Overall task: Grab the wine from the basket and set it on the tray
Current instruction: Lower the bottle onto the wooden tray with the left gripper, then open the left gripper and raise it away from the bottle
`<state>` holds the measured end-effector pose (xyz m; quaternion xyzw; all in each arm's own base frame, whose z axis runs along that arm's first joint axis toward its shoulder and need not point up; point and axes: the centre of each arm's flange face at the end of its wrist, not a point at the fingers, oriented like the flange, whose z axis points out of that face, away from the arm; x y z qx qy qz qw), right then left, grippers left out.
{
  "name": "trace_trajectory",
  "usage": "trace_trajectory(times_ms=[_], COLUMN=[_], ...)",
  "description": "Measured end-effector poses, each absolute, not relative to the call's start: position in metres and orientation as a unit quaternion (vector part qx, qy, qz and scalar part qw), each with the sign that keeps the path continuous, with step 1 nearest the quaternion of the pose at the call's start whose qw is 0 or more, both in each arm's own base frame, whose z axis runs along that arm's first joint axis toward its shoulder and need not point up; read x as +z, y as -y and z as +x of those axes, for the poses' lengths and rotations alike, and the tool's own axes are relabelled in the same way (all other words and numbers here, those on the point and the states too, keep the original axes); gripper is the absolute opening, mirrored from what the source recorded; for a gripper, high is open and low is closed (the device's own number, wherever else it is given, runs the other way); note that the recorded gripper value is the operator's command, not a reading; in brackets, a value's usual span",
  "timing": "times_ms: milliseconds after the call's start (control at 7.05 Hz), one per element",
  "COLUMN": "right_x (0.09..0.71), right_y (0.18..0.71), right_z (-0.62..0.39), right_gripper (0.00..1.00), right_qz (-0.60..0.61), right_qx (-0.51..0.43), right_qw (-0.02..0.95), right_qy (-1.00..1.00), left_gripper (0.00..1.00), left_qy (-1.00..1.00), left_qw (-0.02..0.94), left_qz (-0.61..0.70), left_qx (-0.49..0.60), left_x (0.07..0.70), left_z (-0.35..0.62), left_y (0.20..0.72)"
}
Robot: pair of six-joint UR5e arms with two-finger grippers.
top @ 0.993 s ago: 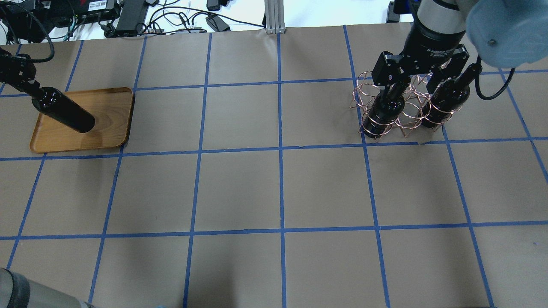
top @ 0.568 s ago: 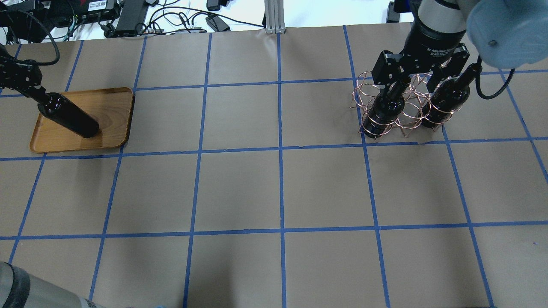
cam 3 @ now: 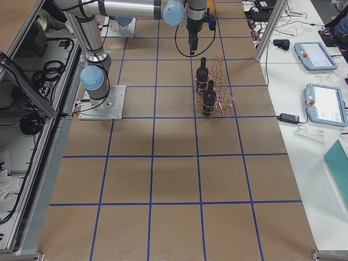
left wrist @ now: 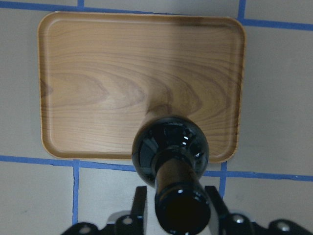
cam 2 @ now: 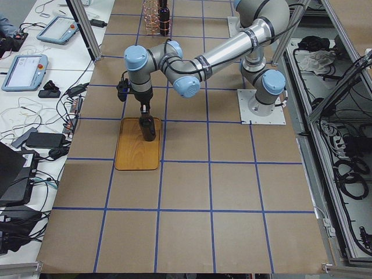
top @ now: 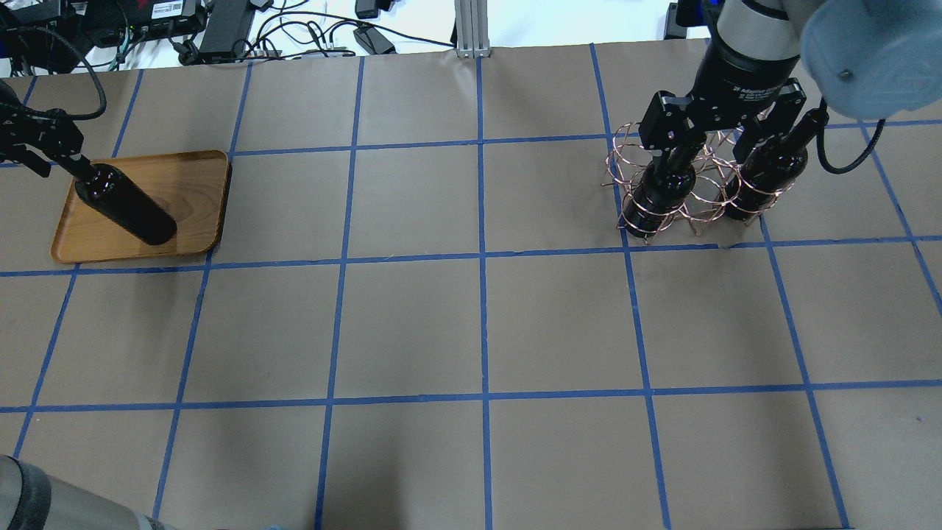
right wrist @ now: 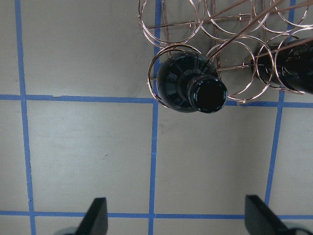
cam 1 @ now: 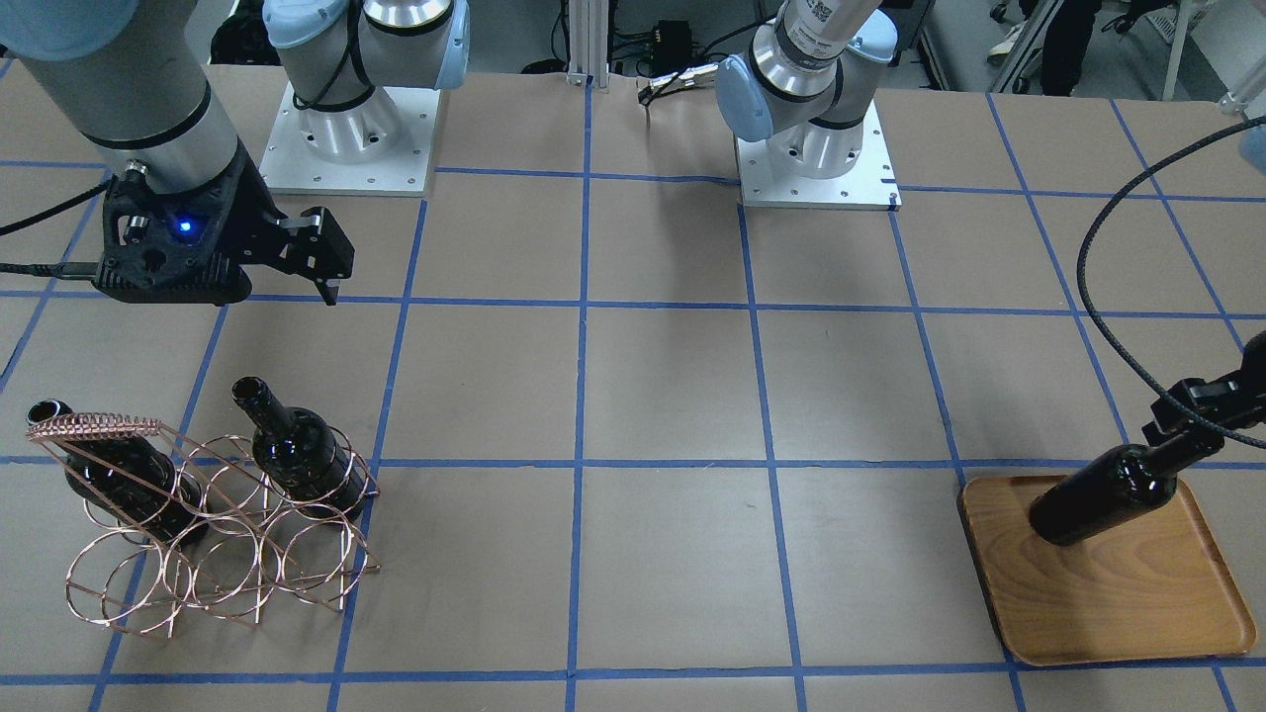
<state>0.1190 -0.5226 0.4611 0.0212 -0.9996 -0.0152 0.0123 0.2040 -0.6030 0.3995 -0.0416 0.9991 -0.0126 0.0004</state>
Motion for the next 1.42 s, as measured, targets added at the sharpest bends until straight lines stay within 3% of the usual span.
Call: trace_trajectory(times_ms=[568,1135,1419], right_x=[0.462,0.499,0.503], right_y=[0.521,0.496,0.493], right_z=[0.120,0.128,0.129], right_gripper=[1.00,1.00,1.00], right_qz=[0.022,0.026,0.027], right_qx=[-0.014,0.023,0.027], right_qw=[0.009,0.001,-0.004], right_qy=[1.000,0.999,0.999], left_gripper=[1.00,1.00,1.00], left_qy=[-0.998,-0.998,-0.999], left_qw=[-0.006,-0.011,-0.010], left_qz=[-0.065,-0.059,-0.048], left_qx=[-0.007,0.009,0.001], left_x=[0.491,0.493,0.503], left_z=[0.125,-0.113,-0.159], left_y=[0.549,0.513,0.483])
